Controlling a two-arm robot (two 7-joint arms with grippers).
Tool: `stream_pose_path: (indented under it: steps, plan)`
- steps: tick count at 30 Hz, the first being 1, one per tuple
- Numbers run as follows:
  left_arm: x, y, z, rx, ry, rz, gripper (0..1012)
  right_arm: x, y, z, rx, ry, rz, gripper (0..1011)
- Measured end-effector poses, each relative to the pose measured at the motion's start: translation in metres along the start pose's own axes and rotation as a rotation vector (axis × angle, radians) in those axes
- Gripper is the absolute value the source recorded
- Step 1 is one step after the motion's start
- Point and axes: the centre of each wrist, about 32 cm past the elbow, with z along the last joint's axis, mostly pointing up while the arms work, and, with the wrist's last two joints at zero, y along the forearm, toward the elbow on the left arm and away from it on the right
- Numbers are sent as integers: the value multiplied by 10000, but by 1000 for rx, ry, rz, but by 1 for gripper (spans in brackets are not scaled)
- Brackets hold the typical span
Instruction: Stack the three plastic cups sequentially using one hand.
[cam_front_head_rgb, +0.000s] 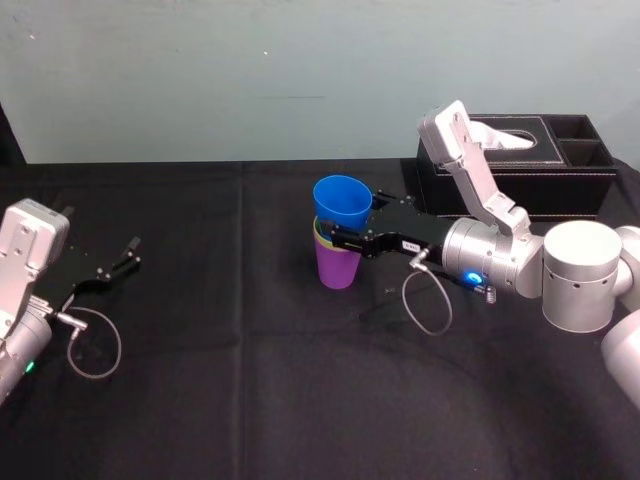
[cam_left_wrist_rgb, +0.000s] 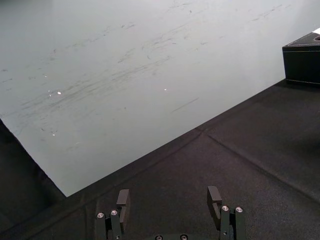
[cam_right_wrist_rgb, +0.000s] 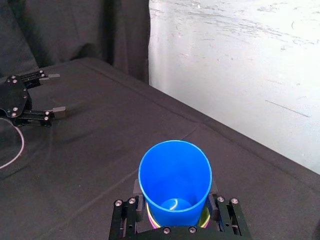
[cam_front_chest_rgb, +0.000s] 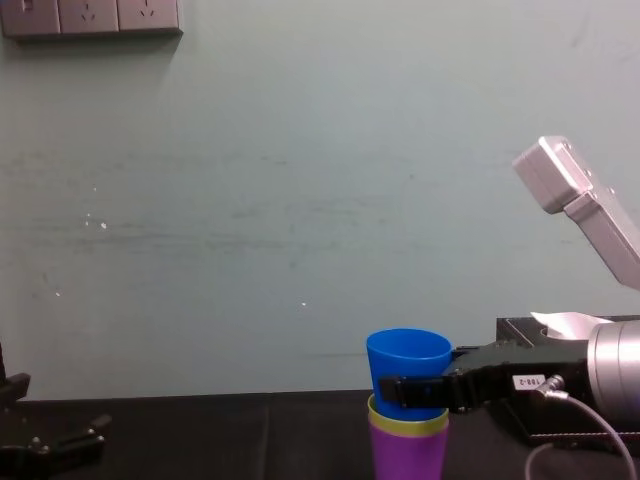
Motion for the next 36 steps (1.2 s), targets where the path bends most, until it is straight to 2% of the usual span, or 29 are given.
stream_pose_path:
  steps: [5, 9, 10, 14, 31, 36]
  plan:
    - [0, 0, 0, 0, 0, 0, 1010, 1, -1, 2, 0, 0, 0, 773]
    - [0, 0, 0, 0, 0, 0, 1010, 2, -2, 2, 0, 0, 0, 870]
    - [0, 0, 0, 0, 0, 0, 1010, 2, -2, 2, 0, 0, 0, 921]
    - [0, 0, 0, 0, 0, 0, 1010, 1, -2, 4, 0, 0, 0, 1003]
    - [0, 0, 0, 0, 0, 0, 1010, 1, -2, 6, 1, 0, -1, 1000]
    - [0, 0, 0, 0, 0, 0, 1010, -3, -69, 30, 32, -3, -31, 1000]
